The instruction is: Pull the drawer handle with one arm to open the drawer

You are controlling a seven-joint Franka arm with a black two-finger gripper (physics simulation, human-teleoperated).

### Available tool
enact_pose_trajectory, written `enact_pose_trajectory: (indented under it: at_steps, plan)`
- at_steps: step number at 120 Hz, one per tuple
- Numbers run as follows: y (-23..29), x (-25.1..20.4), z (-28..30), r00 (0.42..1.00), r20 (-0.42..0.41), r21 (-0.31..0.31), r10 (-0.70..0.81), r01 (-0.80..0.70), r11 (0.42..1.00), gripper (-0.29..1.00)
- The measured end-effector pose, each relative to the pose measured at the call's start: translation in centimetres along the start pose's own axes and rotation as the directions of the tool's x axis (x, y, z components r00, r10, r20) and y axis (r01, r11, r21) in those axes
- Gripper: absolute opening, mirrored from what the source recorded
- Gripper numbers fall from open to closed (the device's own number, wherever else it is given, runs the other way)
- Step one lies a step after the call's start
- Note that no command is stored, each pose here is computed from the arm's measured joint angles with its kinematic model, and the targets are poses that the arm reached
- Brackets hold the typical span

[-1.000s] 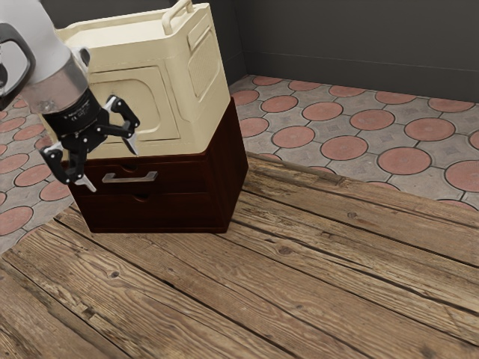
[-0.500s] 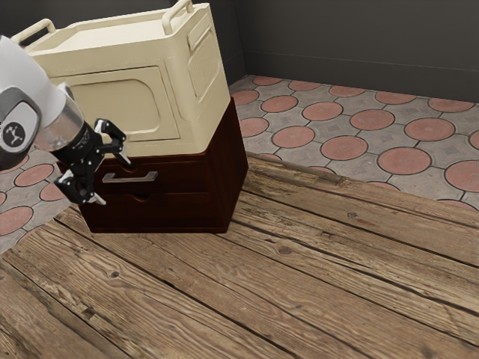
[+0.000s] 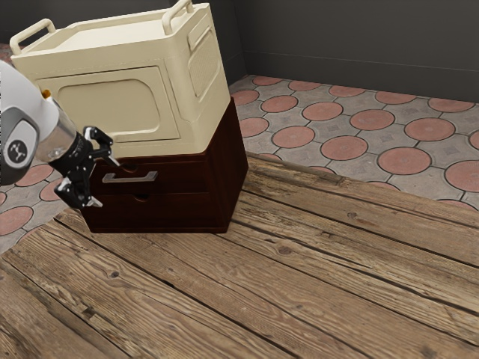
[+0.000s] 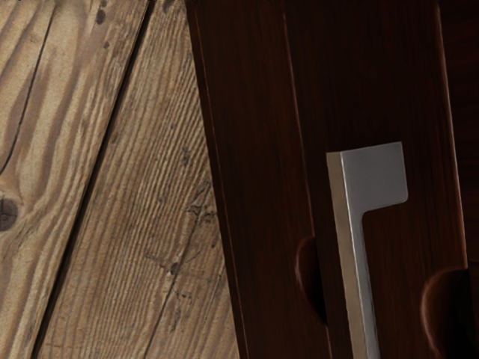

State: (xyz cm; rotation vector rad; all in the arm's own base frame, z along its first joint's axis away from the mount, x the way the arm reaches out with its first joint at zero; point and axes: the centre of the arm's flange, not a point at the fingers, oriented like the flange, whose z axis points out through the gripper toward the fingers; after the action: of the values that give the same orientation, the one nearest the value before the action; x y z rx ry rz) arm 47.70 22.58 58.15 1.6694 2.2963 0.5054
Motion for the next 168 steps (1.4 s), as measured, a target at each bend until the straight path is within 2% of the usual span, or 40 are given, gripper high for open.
enact_pose_trajectory:
  at_steps: [64, 122, 142, 168]
  plan:
    - [1.1, -0.3, 3.0, 0.999, 0.0, -0.018, -0.036, 0.036, 0.999, 0.7]
    - [0.9, -0.6, 4.7, 0.999, -0.002, 0.006, -0.045, 0.045, 0.999, 0.65]
    - [0.8, -0.6, 4.7, 0.999, -0.002, 0.009, -0.046, 0.046, 0.999, 0.52]
    - [0.8, -0.7, 4.3, 0.999, 0.0, 0.01, -0.047, 0.047, 0.999, 0.18]
